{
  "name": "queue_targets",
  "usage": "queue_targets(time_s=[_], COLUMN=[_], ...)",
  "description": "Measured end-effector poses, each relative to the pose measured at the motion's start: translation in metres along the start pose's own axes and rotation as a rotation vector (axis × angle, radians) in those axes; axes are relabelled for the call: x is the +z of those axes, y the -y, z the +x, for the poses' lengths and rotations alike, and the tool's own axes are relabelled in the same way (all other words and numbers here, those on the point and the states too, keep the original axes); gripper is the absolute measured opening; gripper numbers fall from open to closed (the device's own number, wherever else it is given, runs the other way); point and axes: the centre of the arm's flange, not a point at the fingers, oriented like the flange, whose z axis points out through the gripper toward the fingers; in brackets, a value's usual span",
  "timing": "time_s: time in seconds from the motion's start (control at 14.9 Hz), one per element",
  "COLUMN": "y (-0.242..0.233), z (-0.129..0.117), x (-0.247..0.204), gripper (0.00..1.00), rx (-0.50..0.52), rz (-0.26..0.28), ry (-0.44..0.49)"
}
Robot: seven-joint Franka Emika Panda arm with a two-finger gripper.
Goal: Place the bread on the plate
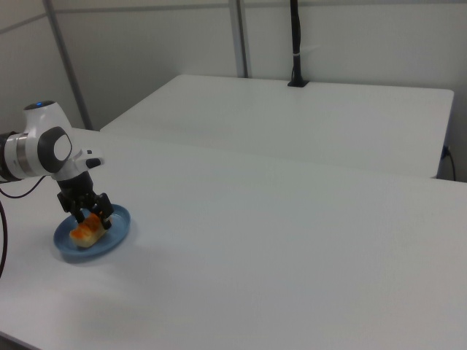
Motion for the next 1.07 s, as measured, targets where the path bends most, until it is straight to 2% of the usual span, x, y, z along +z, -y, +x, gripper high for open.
queue_targets(time_s=[0.07, 0.13, 0.47, 0.8, 1.07], y=[-0.001, -0.003, -0.031, -0.096, -0.162], z=[0.003, 0.005, 0.027, 0.039, 0.022], x=[-0.005, -0.012, -0.099, -0.178, -0.23], gripper=[0.99, 1.0, 1.0, 1.0, 1.0], rx=[0.0, 0.003, 0.063, 0.119, 0.143], rz=[-0.005, -0.015, -0.061, -0.041, -0.031], ry=[-0.003, 0.013, 0.09, 0.022, -0.021])
